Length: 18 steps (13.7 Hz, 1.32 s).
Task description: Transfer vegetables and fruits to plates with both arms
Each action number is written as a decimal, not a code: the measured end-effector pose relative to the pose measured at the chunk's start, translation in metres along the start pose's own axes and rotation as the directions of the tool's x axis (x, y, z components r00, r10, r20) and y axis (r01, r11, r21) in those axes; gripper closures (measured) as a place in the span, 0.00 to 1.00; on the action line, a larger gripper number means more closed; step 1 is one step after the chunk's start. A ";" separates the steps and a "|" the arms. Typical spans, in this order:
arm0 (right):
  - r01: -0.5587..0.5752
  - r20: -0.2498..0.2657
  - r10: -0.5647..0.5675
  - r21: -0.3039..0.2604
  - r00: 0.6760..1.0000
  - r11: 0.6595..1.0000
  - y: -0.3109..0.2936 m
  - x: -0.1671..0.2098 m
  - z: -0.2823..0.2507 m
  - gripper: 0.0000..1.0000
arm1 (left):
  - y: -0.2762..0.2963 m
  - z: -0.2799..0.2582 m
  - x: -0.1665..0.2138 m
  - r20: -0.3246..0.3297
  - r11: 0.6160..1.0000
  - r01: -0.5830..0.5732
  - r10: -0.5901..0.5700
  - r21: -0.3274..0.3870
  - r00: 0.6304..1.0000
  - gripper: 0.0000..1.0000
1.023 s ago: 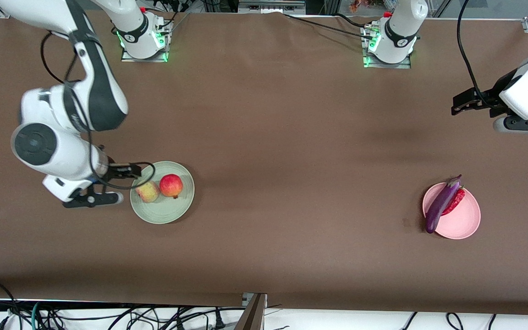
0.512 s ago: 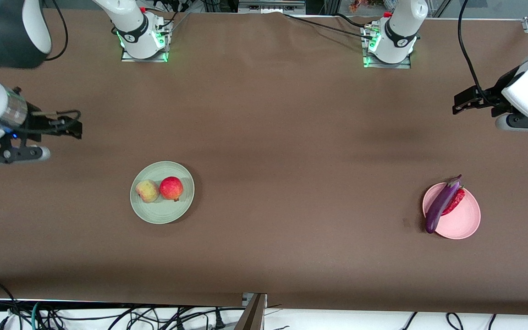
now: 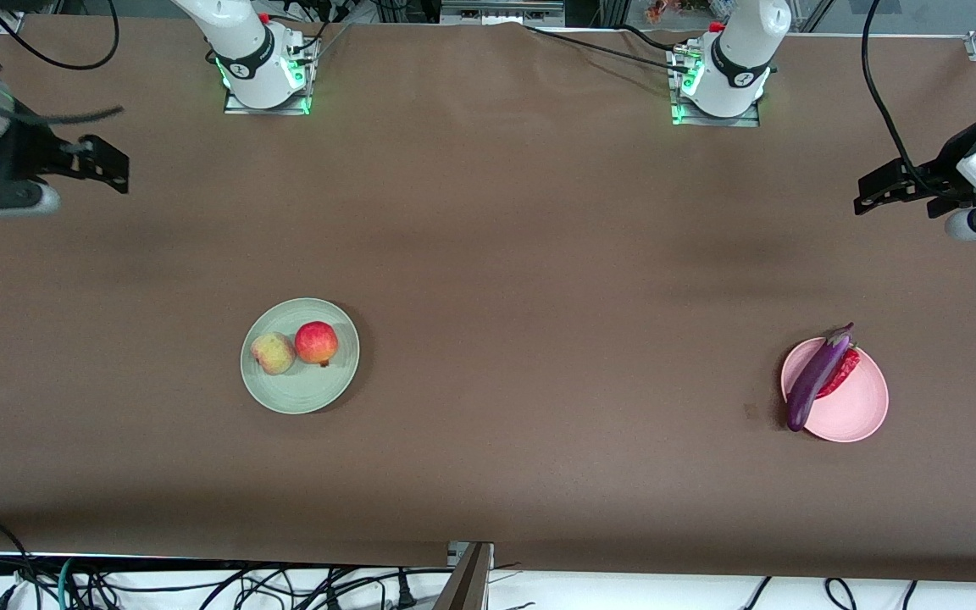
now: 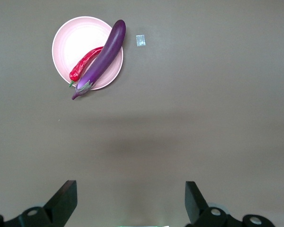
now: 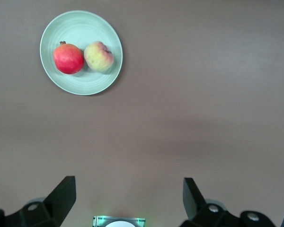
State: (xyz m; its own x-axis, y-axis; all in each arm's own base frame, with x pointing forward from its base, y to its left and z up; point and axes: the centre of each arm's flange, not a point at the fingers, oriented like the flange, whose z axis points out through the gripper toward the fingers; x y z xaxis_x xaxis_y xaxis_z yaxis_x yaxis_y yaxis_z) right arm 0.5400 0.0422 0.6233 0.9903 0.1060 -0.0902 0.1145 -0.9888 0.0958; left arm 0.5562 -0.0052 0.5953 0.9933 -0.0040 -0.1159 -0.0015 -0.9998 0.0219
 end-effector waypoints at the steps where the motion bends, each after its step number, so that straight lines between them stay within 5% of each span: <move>1: -0.006 -0.007 0.006 0.008 1.000 1.000 0.002 -0.005 -0.005 0.00 | 0.001 0.002 0.002 0.001 1.000 -0.001 0.001 0.000 1.000 0.00; 5: -0.014 0.022 0.013 0.049 1.000 0.999 0.003 -0.006 0.006 0.00 | 0.003 0.005 0.008 -0.020 1.000 -0.005 0.005 0.001 1.000 0.00; 18: -0.031 0.058 0.028 0.054 0.998 0.998 0.006 0.004 0.025 0.00 | -0.003 0.012 0.017 -0.025 1.000 0.006 -0.006 0.001 1.000 0.00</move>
State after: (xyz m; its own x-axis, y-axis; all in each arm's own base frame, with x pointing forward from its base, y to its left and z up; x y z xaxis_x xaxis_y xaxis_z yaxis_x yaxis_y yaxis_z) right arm 0.5432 0.0339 0.5990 0.9868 0.0720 -0.1449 0.0793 -0.9958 0.0449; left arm 0.5715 -0.0026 0.5811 0.9959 0.0025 -0.0908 0.0044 -0.9998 0.0206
